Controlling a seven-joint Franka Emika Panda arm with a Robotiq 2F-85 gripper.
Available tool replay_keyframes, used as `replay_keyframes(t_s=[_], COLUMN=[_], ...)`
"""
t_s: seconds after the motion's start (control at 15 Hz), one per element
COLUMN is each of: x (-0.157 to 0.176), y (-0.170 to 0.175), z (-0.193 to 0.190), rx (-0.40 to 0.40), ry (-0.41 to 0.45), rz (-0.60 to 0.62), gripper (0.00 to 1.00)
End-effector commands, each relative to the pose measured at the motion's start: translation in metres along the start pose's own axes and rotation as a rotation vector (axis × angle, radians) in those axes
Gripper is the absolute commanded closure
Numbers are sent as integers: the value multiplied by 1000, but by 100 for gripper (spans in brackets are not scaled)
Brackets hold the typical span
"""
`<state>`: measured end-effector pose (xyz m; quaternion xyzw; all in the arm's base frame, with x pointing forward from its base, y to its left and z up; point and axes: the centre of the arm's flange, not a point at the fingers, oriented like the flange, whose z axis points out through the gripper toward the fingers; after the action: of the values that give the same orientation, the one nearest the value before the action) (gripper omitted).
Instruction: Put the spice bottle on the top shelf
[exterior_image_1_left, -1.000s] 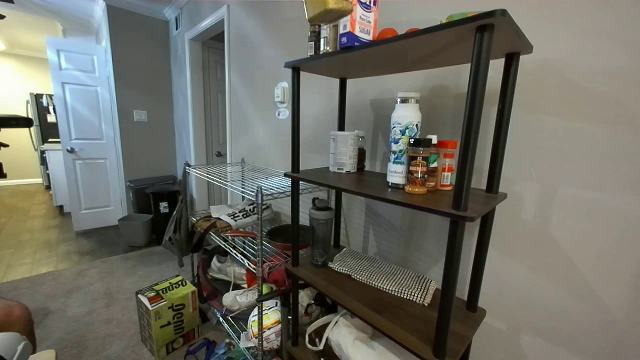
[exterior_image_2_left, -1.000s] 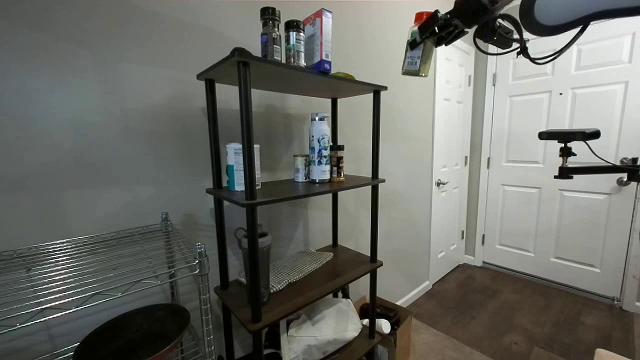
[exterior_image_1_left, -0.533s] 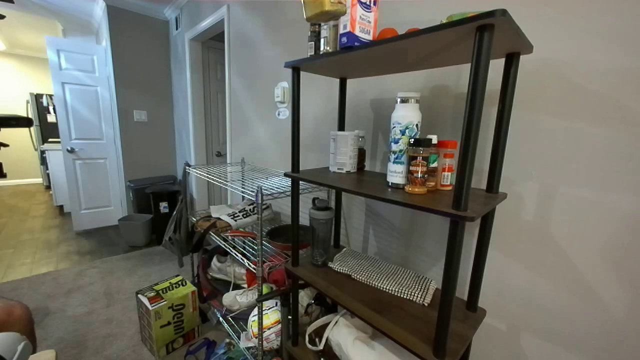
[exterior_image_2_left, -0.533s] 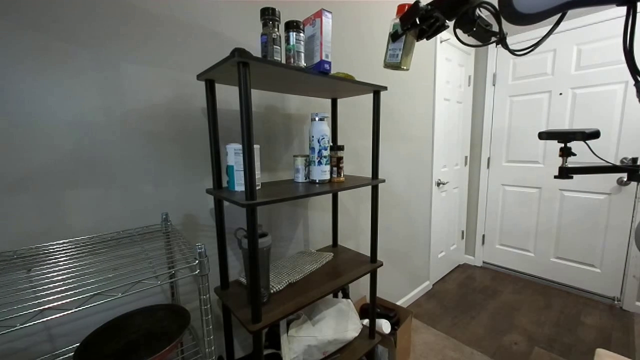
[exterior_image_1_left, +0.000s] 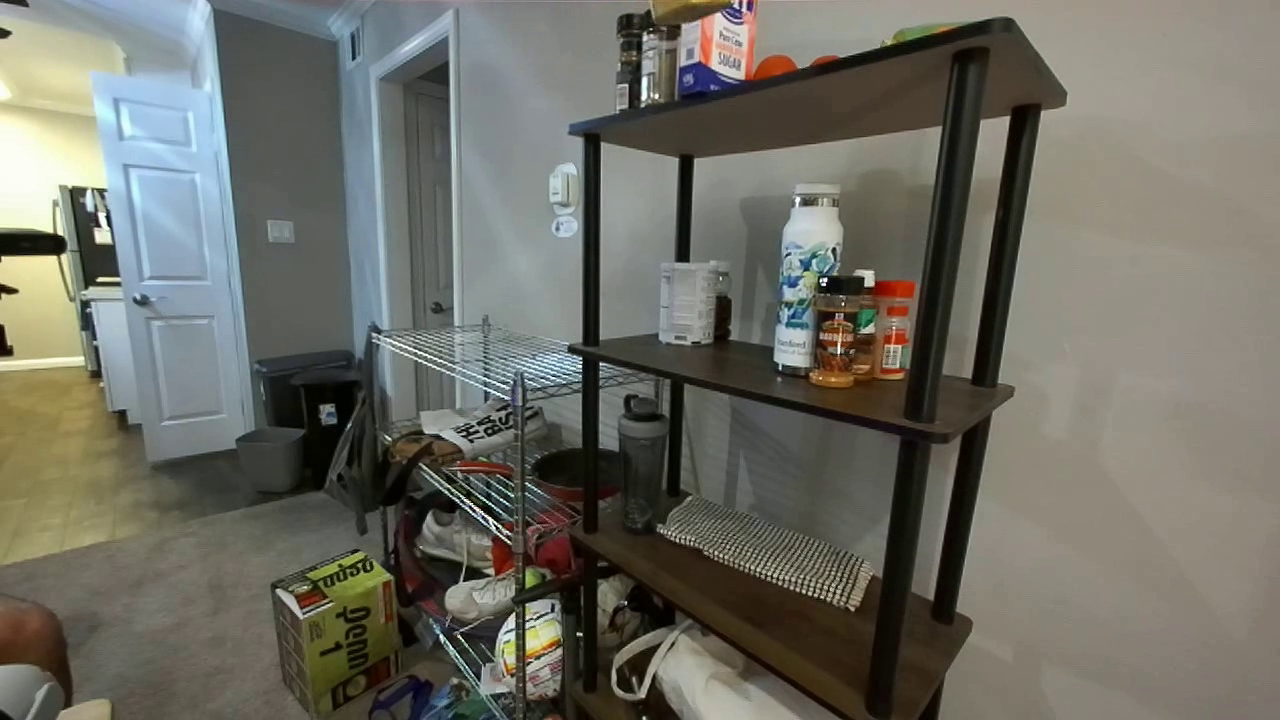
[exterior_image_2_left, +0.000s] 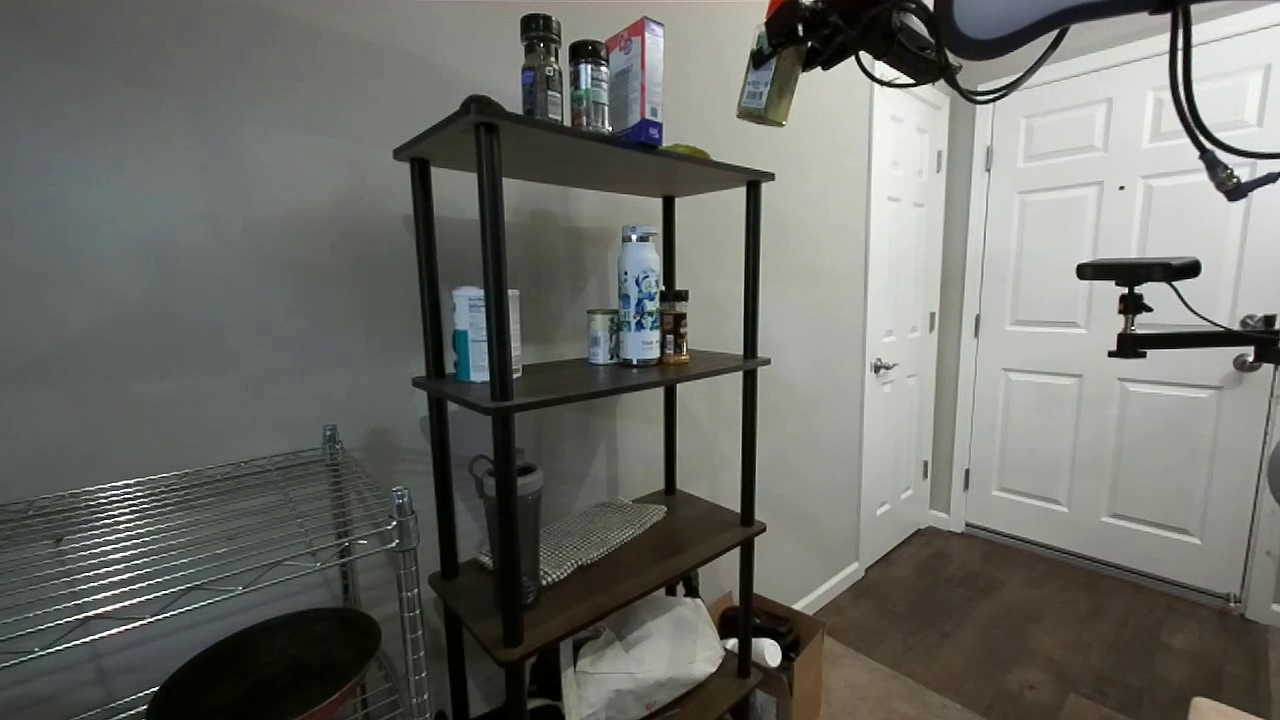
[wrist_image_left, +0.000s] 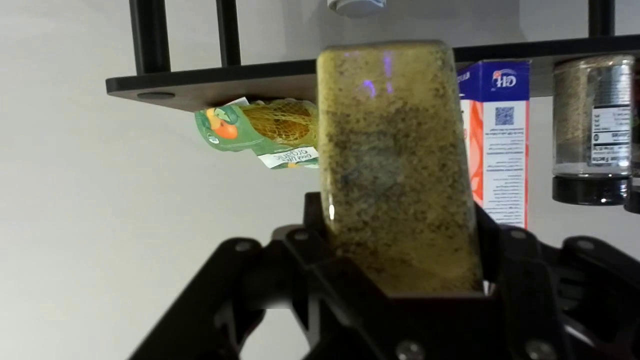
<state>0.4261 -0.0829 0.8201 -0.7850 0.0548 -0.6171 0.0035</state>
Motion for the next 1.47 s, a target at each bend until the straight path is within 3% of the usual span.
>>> replay_keyframes(t_s=[0.0, 0.47, 1.4], x=[16, 18, 42], y=[-10, -25, -21], z=[30, 72, 86], rx=[-20, -48, -61], ry=[32, -8, 0], rz=[35, -6, 18], gripper=[61, 61, 61])
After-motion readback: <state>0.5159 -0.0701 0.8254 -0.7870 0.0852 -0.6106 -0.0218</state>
